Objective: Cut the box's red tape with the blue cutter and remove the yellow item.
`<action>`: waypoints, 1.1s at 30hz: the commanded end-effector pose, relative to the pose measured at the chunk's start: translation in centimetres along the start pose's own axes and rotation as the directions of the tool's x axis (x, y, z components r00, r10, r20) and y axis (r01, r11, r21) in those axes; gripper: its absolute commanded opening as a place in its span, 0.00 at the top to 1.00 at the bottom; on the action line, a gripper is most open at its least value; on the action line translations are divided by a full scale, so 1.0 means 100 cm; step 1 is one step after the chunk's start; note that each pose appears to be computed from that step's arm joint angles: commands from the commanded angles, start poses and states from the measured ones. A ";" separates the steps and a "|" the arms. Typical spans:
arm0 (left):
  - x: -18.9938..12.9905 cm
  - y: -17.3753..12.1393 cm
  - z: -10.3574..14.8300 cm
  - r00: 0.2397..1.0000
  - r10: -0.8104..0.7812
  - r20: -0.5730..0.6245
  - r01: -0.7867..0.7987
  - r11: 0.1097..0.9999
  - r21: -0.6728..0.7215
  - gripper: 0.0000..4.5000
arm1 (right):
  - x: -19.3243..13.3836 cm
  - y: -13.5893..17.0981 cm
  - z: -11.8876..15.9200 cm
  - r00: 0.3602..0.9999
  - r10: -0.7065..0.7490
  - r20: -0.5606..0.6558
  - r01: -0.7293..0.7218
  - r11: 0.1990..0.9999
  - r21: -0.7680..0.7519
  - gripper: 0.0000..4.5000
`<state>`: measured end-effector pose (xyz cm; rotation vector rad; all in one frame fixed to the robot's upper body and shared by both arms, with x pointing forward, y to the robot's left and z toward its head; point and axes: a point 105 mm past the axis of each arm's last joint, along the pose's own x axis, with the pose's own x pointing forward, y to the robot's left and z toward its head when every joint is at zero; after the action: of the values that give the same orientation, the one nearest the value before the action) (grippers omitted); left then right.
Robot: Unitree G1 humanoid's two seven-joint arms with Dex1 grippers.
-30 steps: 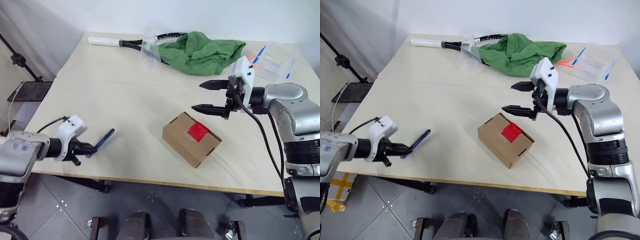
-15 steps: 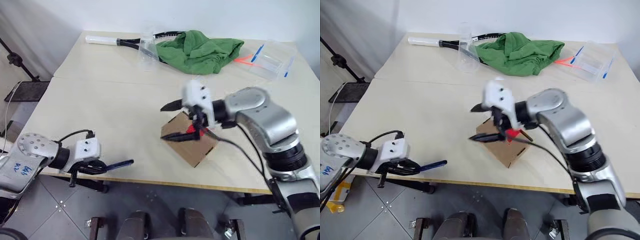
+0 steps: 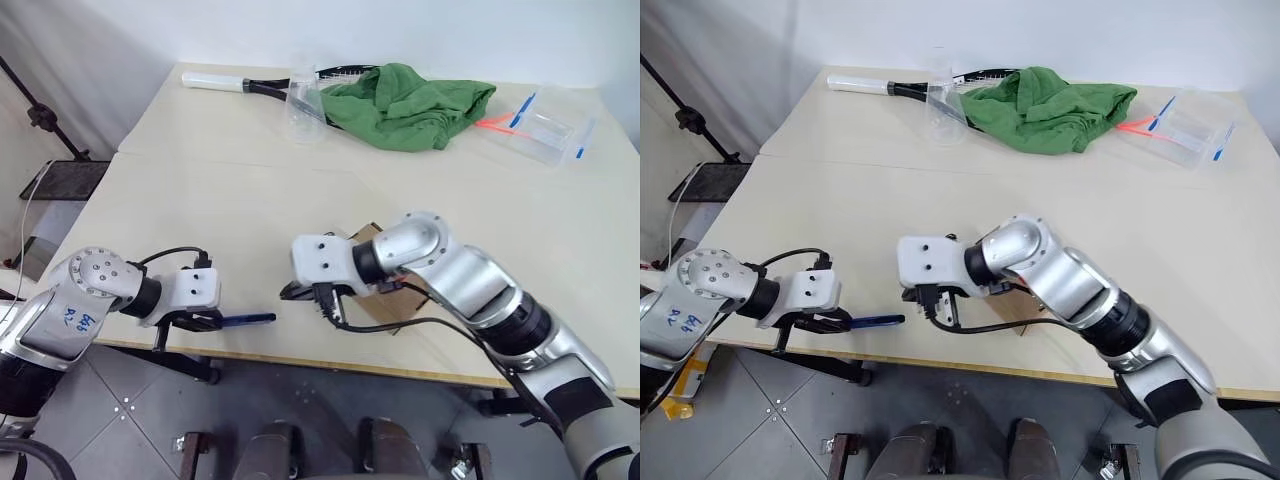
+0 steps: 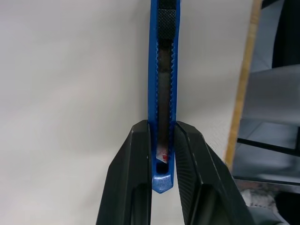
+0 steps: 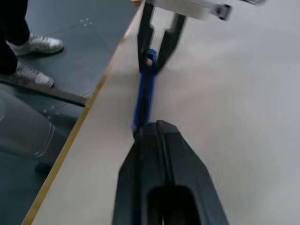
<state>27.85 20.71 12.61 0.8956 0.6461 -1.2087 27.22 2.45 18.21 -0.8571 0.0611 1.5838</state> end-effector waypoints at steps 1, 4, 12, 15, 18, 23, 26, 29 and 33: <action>0.015 -0.002 -0.007 1.000 -0.015 -0.022 0.014 1.000 -0.025 0.92 | 0.014 0.002 0.007 1.000 0.009 0.026 -0.008 0.999 -0.044 1.00; 0.018 -0.004 -0.005 1.000 -0.028 -0.013 0.027 0.999 -0.019 0.92 | 0.031 0.004 0.001 1.000 0.022 0.020 -0.021 0.999 -0.051 1.00; 0.019 -0.005 -0.003 0.999 -0.038 -0.008 0.037 0.999 -0.017 0.92 | 0.054 -0.003 -0.014 1.000 0.010 -0.009 -0.011 0.997 -0.070 1.00; 0.018 -0.008 -0.002 0.999 -0.049 -0.003 0.049 0.999 -0.012 0.92 | 0.058 -0.007 -0.018 1.000 -0.001 -0.020 -0.001 0.997 -0.078 1.00; 0.017 -0.009 -0.003 0.999 -0.049 -0.007 0.049 0.999 -0.016 0.92 | 0.059 -0.007 -0.025 0.999 0.005 -0.049 -0.010 0.994 -0.106 1.00; 0.017 -0.008 -0.004 0.999 -0.042 -0.013 0.042 0.999 -0.023 0.92 | 0.059 -0.005 -0.029 0.998 0.021 -0.065 -0.029 0.992 -0.127 1.00; 0.017 -0.008 -0.004 0.999 -0.043 -0.016 0.042 0.999 -0.030 0.92 | 0.063 0.000 -0.029 0.997 0.045 -0.064 -0.053 0.990 -0.132 1.00; 0.017 -0.009 -0.003 0.999 -0.048 -0.015 0.047 0.998 -0.032 0.92 | 0.068 0.003 -0.031 0.996 0.051 -0.069 -0.061 0.988 -0.143 1.00; 0.015 -0.010 -0.001 0.999 -0.050 -0.012 0.049 0.998 -0.036 0.92 | 0.072 0.003 -0.034 0.997 0.038 -0.073 -0.048 0.989 -0.137 1.00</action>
<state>27.99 20.35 12.56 0.8827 0.6581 -1.1938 29.13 6.67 12.58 -1.0198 0.0005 1.6057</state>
